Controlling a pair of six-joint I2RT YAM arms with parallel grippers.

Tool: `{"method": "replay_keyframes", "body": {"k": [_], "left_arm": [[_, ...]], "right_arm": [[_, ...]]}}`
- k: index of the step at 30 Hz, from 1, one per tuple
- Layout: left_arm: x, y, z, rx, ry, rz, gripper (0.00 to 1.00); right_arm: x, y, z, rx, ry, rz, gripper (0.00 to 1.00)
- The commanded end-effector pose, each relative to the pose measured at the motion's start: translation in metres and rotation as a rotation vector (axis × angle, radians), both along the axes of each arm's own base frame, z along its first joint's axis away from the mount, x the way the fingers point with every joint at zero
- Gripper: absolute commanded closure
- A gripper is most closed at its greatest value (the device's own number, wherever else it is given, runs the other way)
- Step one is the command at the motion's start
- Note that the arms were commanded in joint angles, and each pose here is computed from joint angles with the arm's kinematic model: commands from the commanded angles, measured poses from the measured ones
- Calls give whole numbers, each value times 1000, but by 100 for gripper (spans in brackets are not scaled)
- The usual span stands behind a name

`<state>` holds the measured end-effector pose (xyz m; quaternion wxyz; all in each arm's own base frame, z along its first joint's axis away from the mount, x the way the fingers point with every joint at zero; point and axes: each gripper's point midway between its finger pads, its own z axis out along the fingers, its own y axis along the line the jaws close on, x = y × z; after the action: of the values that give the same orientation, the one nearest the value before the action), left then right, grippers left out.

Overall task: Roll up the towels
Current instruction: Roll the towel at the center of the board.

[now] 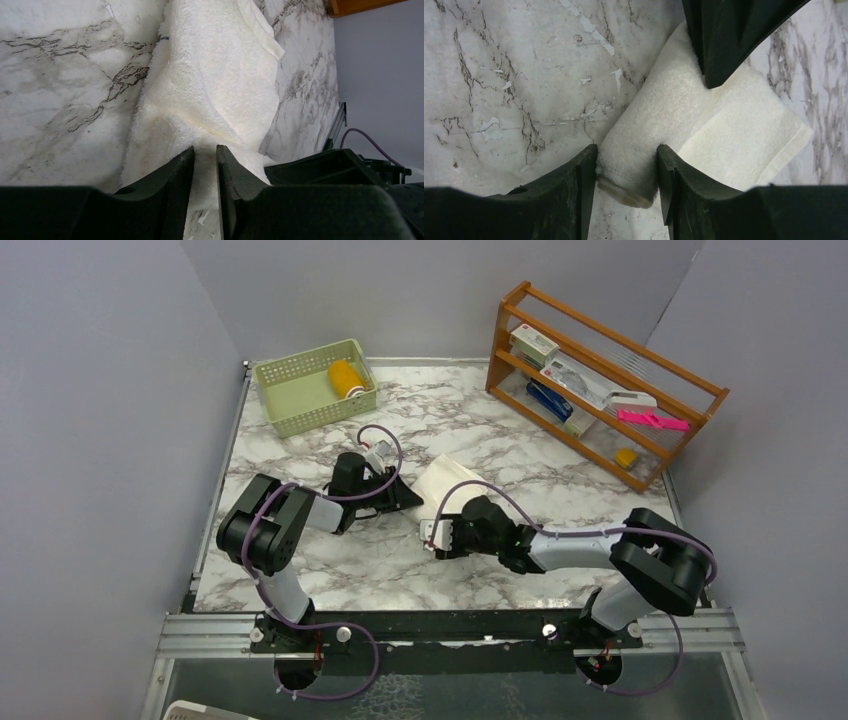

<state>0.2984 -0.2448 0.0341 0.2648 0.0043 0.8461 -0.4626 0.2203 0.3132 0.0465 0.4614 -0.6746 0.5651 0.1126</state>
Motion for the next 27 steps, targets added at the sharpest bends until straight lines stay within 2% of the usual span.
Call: {"method": "replay_keyframes", "body": {"k": [1, 4, 9, 12, 16, 20, 23, 27], "left_arm": [[-36, 31, -70, 209, 209, 34, 71], [-32, 31, -66, 209, 202, 45, 71], [-15, 28, -35, 181, 156, 70, 71], [4, 34, 7, 162, 96, 114, 59], [31, 50, 74, 156, -25, 180, 52], [35, 60, 107, 146, -66, 184, 50], [27, 58, 107, 131, -51, 159, 50], [13, 56, 99, 100, -34, 141, 50]], "right_arm": [[-3, 3, -15, -48, 54, 6, 61], [0, 2, -17, -54, 89, -56, 76], [4, 4, -2, 28, 159, -171, 88], [-1, 12, 10, 86, 254, -209, 91], [-12, 23, 31, 243, 422, -255, 99], [-12, 20, 47, 466, 524, -345, 99], [-4, 6, 57, 650, 596, -435, 99], [8, -19, 48, 794, 753, -626, 99]]}}
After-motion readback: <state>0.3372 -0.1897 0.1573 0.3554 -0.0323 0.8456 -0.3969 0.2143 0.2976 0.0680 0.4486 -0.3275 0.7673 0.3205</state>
